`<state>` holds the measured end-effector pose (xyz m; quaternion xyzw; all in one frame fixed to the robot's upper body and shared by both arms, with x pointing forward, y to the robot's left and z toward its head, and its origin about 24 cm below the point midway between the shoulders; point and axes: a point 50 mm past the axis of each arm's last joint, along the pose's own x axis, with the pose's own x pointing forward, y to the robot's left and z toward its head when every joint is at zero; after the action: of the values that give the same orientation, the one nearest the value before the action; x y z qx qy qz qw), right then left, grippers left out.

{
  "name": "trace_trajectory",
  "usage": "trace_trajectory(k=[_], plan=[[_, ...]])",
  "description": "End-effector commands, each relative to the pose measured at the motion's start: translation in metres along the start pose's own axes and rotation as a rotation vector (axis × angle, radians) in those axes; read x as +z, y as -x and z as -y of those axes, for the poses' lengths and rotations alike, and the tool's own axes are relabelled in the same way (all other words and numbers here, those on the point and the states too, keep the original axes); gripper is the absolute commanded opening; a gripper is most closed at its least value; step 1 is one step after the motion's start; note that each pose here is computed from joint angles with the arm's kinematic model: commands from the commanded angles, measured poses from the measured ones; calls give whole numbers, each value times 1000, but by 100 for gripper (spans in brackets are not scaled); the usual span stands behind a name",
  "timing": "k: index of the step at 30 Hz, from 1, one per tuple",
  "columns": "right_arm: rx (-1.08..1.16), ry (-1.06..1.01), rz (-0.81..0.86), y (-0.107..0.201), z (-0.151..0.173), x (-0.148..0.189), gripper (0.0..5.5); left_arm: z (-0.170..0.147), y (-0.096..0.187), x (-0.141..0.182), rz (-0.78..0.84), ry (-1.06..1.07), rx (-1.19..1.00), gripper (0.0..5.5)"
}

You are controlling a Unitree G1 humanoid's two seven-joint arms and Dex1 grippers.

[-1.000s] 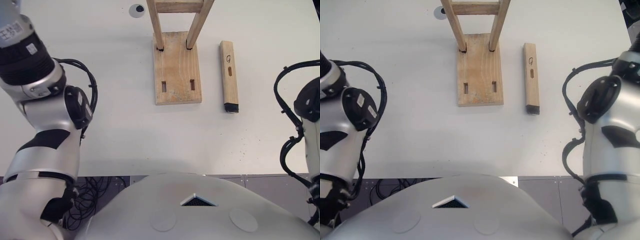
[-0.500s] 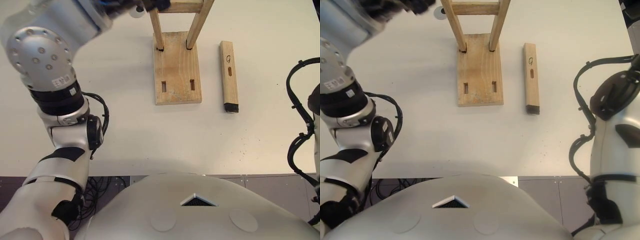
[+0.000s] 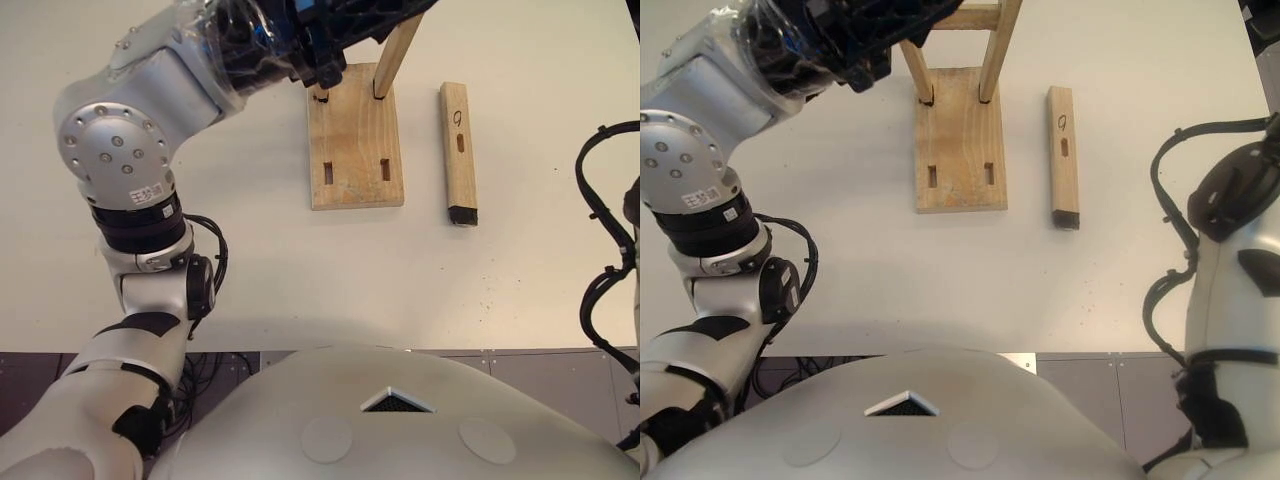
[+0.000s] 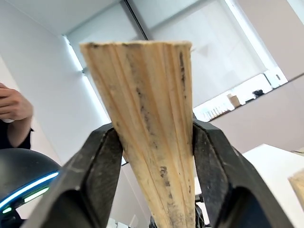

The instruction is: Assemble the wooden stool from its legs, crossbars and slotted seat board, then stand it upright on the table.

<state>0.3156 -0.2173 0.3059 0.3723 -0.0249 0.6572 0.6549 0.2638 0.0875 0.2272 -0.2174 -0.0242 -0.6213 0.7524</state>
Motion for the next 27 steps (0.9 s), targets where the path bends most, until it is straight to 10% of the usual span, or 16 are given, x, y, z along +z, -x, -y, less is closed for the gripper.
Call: trace_trajectory(k=[1,9,19,27], plan=[[5,77,-47,-3,-3,-7,211,-13,9,-11,-18,44,97,199],[-263,399,-254,20,11,-44,204,-18,37,-18,-6,88,188,344],[-415,253,-38,57,45,-59,204,-35,57,-38,-6,157,327,347],[-408,238,-91,63,45,-63,204,-33,59,-37,5,139,314,461]])
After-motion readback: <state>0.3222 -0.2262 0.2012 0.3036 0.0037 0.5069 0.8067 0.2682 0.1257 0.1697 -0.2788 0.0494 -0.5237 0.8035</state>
